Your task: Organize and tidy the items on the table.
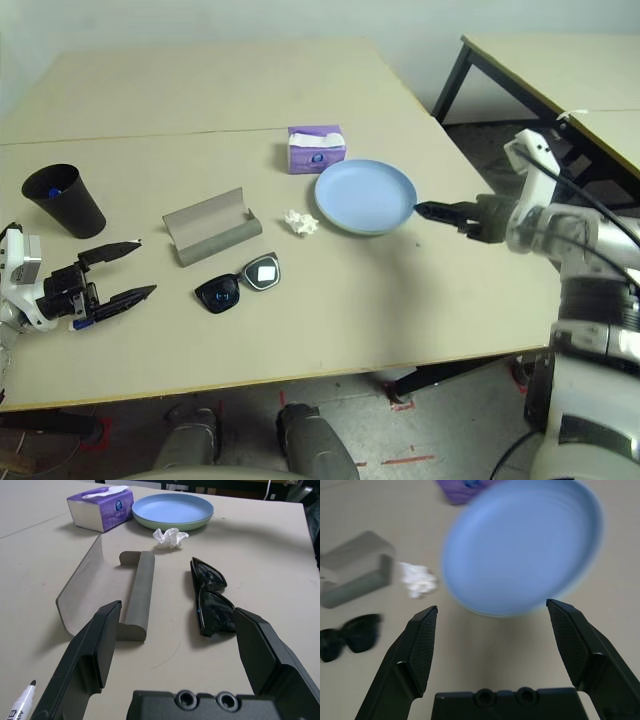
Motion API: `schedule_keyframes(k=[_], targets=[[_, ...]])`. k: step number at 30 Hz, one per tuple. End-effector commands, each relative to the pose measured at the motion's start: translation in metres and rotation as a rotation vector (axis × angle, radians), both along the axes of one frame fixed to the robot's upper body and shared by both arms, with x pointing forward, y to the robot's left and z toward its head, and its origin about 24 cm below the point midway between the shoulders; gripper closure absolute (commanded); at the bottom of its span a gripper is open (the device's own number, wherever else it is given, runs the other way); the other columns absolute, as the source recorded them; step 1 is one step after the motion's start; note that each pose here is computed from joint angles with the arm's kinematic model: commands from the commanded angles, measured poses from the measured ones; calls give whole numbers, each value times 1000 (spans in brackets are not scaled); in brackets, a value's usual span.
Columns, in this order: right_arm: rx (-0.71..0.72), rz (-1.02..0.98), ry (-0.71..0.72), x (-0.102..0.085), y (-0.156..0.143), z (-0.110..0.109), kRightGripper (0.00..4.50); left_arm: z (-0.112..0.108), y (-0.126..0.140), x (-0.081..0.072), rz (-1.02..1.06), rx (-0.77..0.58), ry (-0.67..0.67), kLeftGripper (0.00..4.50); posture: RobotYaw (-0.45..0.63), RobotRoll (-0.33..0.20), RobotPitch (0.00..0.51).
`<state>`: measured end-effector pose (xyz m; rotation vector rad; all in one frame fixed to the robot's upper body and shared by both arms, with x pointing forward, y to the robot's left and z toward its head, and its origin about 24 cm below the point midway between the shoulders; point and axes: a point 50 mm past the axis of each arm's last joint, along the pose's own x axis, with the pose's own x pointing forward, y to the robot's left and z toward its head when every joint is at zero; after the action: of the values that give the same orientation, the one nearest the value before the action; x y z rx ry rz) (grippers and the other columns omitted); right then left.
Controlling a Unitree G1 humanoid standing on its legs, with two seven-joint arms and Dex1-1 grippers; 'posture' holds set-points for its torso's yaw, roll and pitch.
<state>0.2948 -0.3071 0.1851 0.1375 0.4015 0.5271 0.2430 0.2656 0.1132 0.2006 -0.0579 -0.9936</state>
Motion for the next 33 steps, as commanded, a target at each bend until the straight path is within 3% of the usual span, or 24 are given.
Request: schedule_keyframes(k=[1,13,23,33], targets=[[22,16,-78,-7,7,1,61,-2,3,-3,11,15,8,0,-57,0,121],[86,54,-211,-35,19,-28,61,1,4,-4,20,19,10,0,-59,0,118],[57,28,-374,-57,28,-52,61,4,2,-3,21,19,13,0,-65,0,114],[-6,43,-413,-72,27,-75,61,10,1,-5,25,30,16,0,-55,0,119]])
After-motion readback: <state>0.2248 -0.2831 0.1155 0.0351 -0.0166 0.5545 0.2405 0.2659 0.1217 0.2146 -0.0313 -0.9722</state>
